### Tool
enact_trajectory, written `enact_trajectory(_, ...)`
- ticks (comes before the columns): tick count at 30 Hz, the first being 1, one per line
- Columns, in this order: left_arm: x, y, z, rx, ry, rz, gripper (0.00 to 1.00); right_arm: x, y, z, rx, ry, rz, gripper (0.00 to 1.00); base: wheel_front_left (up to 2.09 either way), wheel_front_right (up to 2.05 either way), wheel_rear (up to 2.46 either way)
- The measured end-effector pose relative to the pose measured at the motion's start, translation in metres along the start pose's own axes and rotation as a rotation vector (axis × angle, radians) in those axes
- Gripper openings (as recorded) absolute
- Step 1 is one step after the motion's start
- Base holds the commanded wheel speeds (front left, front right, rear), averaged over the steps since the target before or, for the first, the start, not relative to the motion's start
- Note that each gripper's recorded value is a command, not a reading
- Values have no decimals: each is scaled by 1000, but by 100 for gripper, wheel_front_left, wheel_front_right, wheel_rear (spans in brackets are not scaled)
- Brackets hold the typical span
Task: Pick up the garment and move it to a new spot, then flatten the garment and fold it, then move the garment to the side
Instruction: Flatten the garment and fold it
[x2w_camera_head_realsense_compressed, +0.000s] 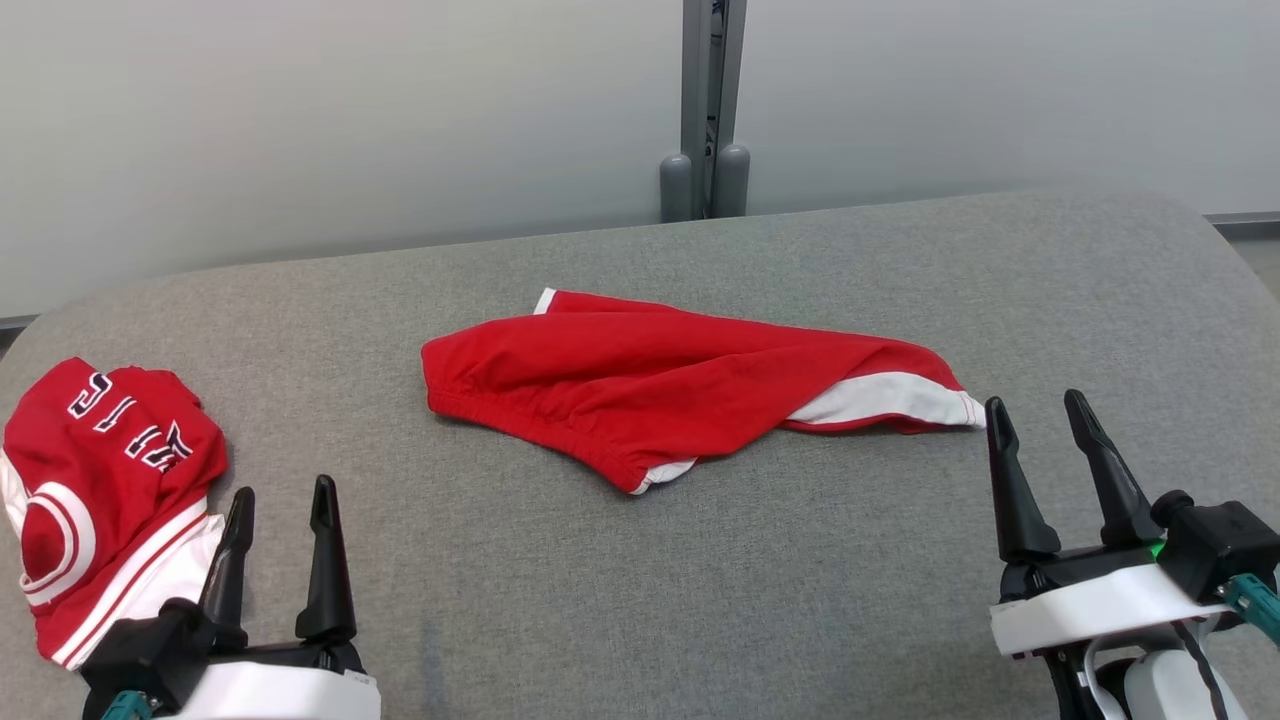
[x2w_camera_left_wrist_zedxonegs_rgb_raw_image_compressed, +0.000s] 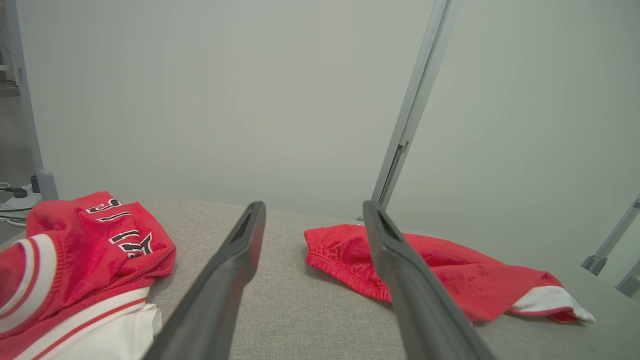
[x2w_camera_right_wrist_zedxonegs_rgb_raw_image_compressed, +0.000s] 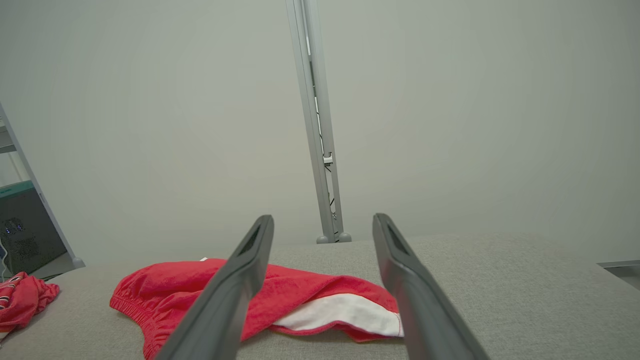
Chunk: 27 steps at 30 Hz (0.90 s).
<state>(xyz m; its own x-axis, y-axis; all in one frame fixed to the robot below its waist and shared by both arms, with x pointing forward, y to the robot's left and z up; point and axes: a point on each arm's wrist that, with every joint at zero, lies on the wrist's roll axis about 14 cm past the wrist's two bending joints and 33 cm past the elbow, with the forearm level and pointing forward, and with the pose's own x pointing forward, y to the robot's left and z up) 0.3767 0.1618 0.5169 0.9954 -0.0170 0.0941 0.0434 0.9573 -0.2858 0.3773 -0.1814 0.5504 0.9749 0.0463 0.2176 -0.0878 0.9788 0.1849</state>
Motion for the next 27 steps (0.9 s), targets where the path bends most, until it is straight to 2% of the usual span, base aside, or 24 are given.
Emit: enact_trajectory(27, -2, 4, -10, 1, 19, 8, 100, 1, 5, -2, -7, 10, 20, 100, 0, 0, 0)
